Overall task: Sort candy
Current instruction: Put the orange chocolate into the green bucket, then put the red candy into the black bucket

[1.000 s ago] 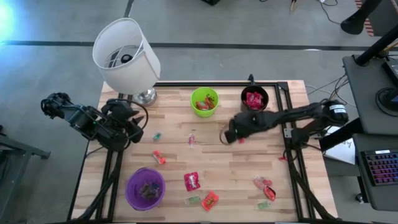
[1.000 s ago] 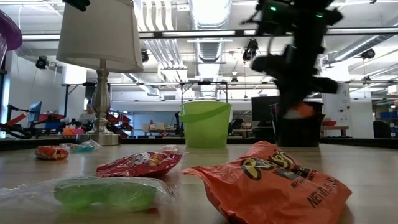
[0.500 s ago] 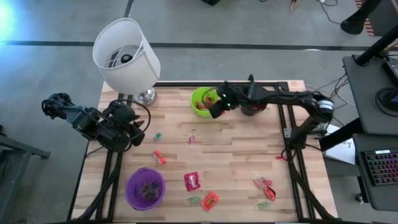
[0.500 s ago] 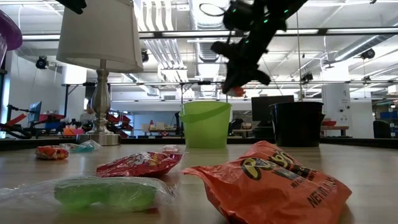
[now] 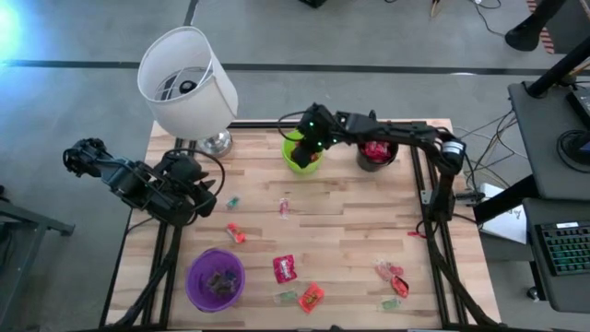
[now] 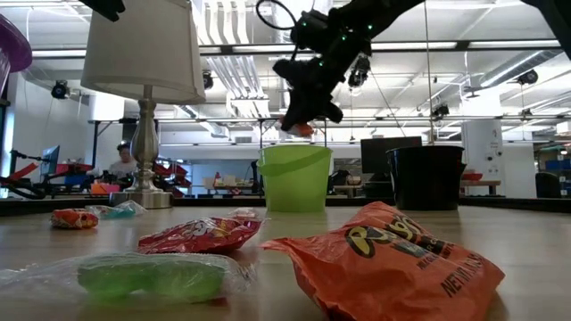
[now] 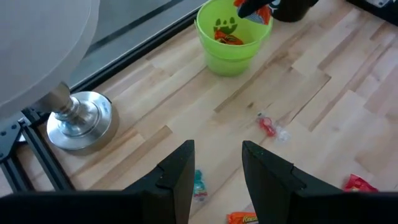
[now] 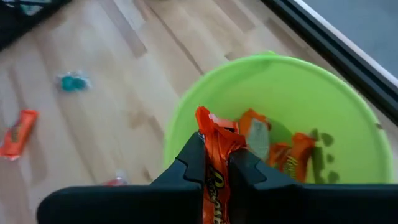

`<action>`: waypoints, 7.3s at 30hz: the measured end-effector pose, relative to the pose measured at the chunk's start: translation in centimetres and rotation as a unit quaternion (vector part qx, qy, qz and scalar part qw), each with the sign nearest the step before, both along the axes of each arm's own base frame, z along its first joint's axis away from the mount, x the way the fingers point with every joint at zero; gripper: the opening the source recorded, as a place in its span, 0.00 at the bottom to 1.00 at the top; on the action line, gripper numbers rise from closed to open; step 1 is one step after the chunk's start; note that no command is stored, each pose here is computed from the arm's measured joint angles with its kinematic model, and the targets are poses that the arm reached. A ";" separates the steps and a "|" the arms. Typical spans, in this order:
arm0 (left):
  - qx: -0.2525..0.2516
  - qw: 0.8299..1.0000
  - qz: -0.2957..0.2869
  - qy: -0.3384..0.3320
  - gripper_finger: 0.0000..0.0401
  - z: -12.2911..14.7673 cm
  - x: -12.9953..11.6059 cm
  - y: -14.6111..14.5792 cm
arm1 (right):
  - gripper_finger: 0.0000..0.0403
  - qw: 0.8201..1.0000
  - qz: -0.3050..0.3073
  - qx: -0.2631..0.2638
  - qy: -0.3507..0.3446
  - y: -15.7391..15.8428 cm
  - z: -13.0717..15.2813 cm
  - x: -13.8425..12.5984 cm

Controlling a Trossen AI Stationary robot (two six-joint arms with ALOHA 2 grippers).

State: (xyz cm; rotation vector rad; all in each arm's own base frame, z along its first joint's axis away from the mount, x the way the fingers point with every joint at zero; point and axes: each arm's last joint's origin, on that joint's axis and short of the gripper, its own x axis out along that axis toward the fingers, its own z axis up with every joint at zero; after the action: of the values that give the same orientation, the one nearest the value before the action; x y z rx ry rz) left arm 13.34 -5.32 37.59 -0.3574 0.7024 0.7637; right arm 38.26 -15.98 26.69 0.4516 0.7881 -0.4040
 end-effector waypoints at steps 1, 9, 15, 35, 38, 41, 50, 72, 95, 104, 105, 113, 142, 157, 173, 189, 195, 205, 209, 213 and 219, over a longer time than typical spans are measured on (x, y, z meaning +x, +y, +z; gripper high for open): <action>-0.001 1.000 0.001 -0.001 0.29 0.0 0.0 0.0 | 0.05 1.000 -0.002 0.001 0.003 -0.2 -0.2 -0.1; -0.002 1.000 0.002 -0.001 0.29 0.0 0.0 0.0 | 0.17 0.999 0.024 -0.023 0.026 -0.9 -0.5 -0.4; -0.002 1.000 0.002 -0.002 0.29 0.0 0.0 0.0 | 0.30 0.999 0.027 -0.028 0.024 -1.0 -0.3 -0.4; 0.000 0.997 -0.077 0.028 0.30 -0.2 1.5 -1.0 | 0.39 0.997 0.039 -0.048 -0.051 3.4 7.7 -4.2; -0.019 0.994 -0.100 0.048 0.34 -0.6 2.1 -1.6 | 0.39 0.995 0.031 -0.055 -0.076 4.6 9.5 -5.1; -0.024 0.992 -0.107 0.068 0.40 -1.1 2.8 -2.0 | 0.39 0.994 0.005 -0.070 -0.086 6.0 10.7 -5.9; -0.014 0.988 -0.107 0.114 0.47 -3.4 6.0 -3.9 | 0.39 0.996 -0.008 -0.037 -0.082 10.6 12.0 -7.2; -0.022 0.933 -0.277 0.228 0.44 -8.3 12.5 -8.2 | 0.39 0.999 -0.004 0.046 -0.012 18.5 10.8 -8.2; -0.303 0.944 0.092 0.093 0.51 -7.8 15.8 -9.0 | 0.39 0.982 0.068 -0.010 0.178 18.6 9.9 -12.1; -0.341 0.913 0.216 0.057 0.51 -12.6 19.5 -10.8 | 0.39 0.977 0.113 -0.031 0.180 18.6 10.4 -12.8; -0.342 0.910 0.227 0.056 0.51 -13.1 20.0 -11.0 | 0.39 0.977 0.115 -0.032 0.179 18.6 10.5 -12.9; -0.343 0.895 0.263 0.113 0.51 -16.7 23.7 -13.1 | 0.39 0.977 0.131 -0.042 0.163 18.4 11.6 -14.5; -0.424 0.840 0.268 0.205 0.43 -25.2 28.2 -12.5 | 0.39 0.985 0.140 -0.004 0.097 19.3 14.8 -20.5; -0.394 0.878 0.147 0.230 0.02 -23.5 28.8 -12.7 | 0.39 0.984 0.154 -0.001 0.086 19.8 15.1 -21.3; -0.266 0.928 -0.038 0.259 0.02 -10.9 27.3 -13.6 | 0.39 0.988 0.134 0.009 0.081 19.8 15.1 -21.2; -0.174 0.951 -0.188 0.174 0.02 -0.2 22.7 -8.5 | 0.39 0.984 0.148 -0.003 0.099 20.5 14.0 -18.4; -0.113 0.960 -0.216 0.139 0.02 2.9 20.8 -6.4 | 0.35 0.986 0.165 0.003 -0.002 21.6 14.5 -15.2; 0.023 0.975 -0.199 0.098 0.02 5.6 19.1 -4.8 | 0.32 0.951 0.187 -0.009 -0.245 23.2 17.5 -10.7; 0.060 0.972 -0.206 0.094 0.02 5.9 19.1 -4.7 | 0.35 0.947 0.188 -0.016 -0.261 23.6 16.8 -8.7; 0.077 0.967 -0.226 0.092 0.02 6.2 19.2 -4.7 | 0.40 0.949 0.175 -0.020 -0.261 23.8 16.0 -6.9; 0.083 0.964 -0.233 0.094 0.02 6.3 19.2 -4.7 | 0.45 0.957 0.097 -0.046 -0.270 23.4 16.4 -6.5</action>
State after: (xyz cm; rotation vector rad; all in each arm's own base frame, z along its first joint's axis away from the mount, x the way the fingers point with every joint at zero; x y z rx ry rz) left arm 32.52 -9.99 43.86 0.0395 0.8552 0.4041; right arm 31.74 7.38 43.08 0.3690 0.2749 -0.1180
